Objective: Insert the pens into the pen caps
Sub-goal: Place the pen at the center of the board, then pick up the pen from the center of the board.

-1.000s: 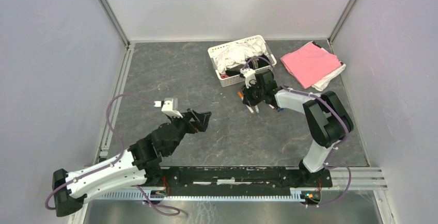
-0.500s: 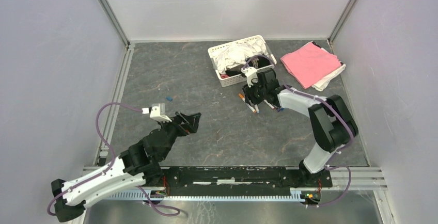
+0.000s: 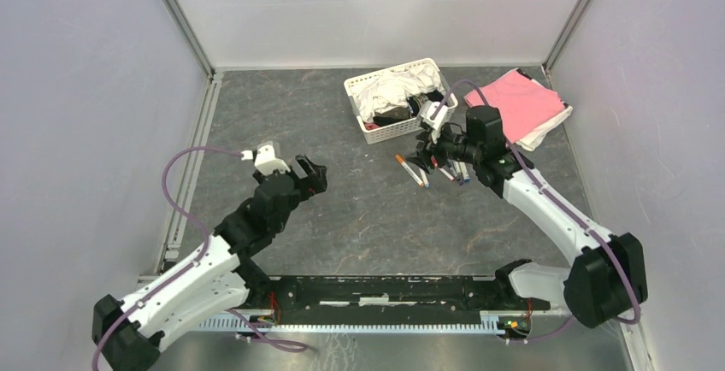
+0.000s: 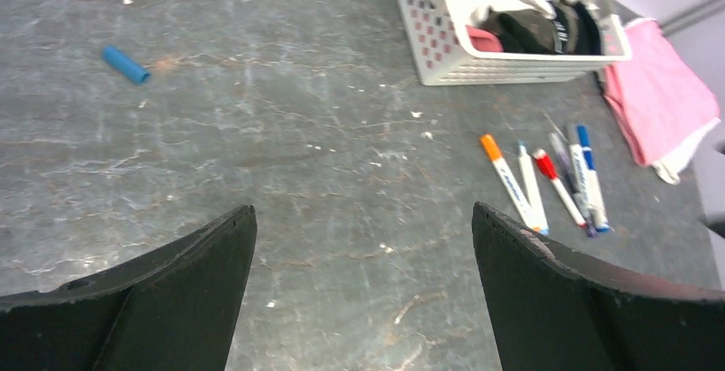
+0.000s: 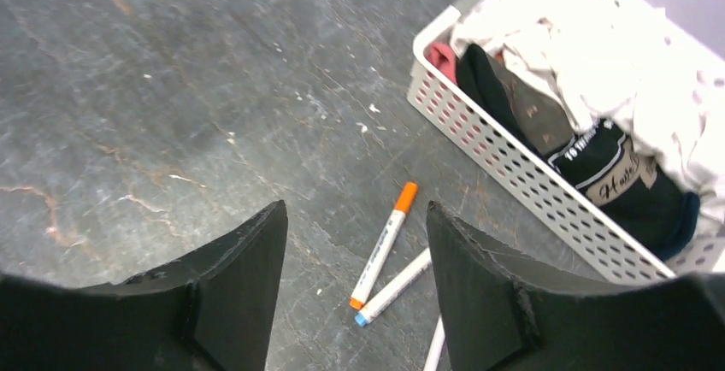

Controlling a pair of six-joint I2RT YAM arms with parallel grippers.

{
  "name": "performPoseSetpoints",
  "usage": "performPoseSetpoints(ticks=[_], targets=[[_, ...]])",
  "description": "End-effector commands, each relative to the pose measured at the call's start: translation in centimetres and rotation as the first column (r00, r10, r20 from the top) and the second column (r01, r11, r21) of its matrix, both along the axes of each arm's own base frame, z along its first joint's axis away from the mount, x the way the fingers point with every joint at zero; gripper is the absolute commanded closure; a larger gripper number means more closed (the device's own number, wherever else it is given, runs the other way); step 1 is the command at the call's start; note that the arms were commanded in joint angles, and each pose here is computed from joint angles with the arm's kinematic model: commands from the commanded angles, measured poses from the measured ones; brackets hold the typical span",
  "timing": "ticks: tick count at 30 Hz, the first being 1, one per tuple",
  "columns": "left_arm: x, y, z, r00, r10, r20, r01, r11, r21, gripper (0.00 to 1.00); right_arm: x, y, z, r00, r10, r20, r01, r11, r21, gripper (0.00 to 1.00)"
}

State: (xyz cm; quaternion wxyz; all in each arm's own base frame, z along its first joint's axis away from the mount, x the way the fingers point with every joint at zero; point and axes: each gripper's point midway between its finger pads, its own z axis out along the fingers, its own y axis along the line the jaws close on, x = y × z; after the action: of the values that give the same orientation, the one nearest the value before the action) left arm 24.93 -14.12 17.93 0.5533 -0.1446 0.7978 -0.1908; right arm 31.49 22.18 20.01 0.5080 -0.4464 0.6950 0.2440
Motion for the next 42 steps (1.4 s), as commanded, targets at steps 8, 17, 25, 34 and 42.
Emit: performPoseSetpoints(ticks=[8,17,25,34,42], targets=[[4.8,3.5,1.4,0.996,0.04,-0.083,-0.044,0.998,-0.053,0.0,-6.1,3.2,2.8,0.938,0.345,0.023,-0.343,0.921,0.183,0.04],[6.9,3.9,-3.3,0.96,0.027,-0.279,-0.072,0.986,-0.152,0.01,-6.9,2.3,0.3,0.945,0.318,0.074,-0.326,0.933,0.151,0.05],[8.8,7.8,-6.2,0.882,0.232,-0.41,-0.23,0.972,0.056,0.17,-6.6,2.1,-0.3,0.949,0.312,0.047,-0.316,0.94,0.13,0.06],[11.1,10.6,-8.0,0.757,0.432,-0.49,-0.394,0.9,0.185,0.5,-6.4,2.0,-0.3,0.952,0.302,0.047,-0.306,0.944,0.124,0.06],[11.9,11.0,-9.5,0.735,0.449,-0.508,-0.385,0.893,0.233,0.5,-4.6,0.8,-1.6,0.974,0.223,0.034,-0.224,0.974,0.041,0.06]])
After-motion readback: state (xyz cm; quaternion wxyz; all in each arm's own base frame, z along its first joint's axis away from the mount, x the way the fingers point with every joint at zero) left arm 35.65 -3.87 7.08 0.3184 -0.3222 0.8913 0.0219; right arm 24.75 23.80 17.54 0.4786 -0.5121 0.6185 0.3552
